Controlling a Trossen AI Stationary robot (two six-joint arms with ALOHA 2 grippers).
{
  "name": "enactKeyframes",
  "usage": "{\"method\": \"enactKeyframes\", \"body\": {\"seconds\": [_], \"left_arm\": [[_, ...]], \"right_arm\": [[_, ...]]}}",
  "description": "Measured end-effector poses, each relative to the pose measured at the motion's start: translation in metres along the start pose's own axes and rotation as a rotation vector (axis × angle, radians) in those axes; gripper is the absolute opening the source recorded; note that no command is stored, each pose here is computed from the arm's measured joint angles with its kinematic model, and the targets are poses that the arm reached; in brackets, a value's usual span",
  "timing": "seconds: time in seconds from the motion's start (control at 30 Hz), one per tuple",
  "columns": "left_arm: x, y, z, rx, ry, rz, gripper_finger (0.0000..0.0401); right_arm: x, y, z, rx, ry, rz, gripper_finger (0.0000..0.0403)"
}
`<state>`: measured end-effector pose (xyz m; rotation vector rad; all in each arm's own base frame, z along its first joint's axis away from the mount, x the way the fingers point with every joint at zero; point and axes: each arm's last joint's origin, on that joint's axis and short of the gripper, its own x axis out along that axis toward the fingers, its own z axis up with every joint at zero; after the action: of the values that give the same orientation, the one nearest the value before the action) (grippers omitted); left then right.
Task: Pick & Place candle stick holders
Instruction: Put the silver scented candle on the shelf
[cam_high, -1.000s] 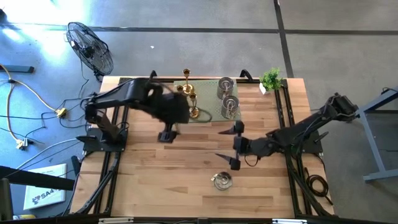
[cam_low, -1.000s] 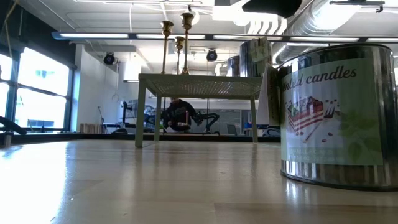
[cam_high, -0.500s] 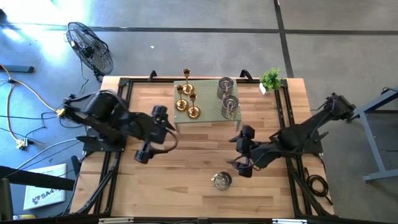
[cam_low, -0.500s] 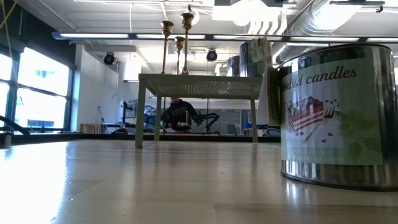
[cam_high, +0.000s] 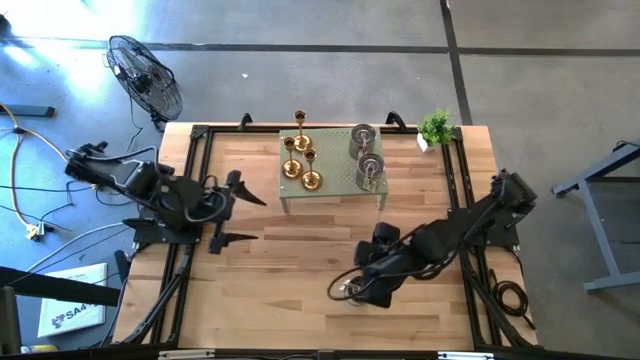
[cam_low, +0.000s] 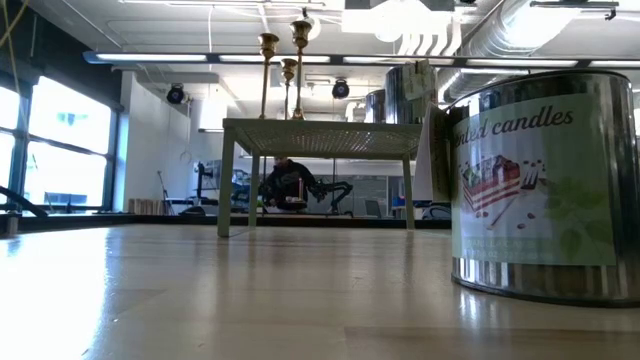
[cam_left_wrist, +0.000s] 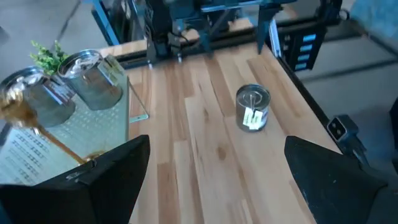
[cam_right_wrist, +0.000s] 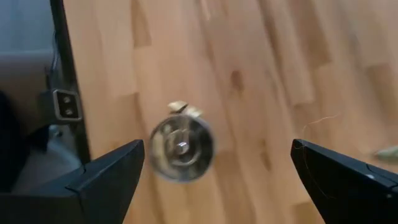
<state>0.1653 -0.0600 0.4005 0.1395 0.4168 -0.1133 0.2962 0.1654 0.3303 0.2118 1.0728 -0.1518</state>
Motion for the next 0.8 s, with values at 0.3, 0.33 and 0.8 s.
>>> {"method": "enactKeyframes", "body": {"seconds": [0.3, 0.33, 0.8], "left_arm": [[0.004, -0.002, -0.072, -0.041, -0.126, -0.031, 0.0367], [0.005, -0.002, -0.076, -0.044, -0.128, -0.044, 0.0367], [0.025, -0.011, -0.105, -0.039, -0.073, -0.164, 0.0367]], "right_arm": [[0.021, 0.024, 0.017, 0.182, 0.179, 0.027, 0.0400], [0.024, 0.024, 0.018, 0.200, 0.197, 0.022, 0.0400], [0.053, 0.011, 0.018, 0.396, 0.407, -0.045, 0.0400]]}}
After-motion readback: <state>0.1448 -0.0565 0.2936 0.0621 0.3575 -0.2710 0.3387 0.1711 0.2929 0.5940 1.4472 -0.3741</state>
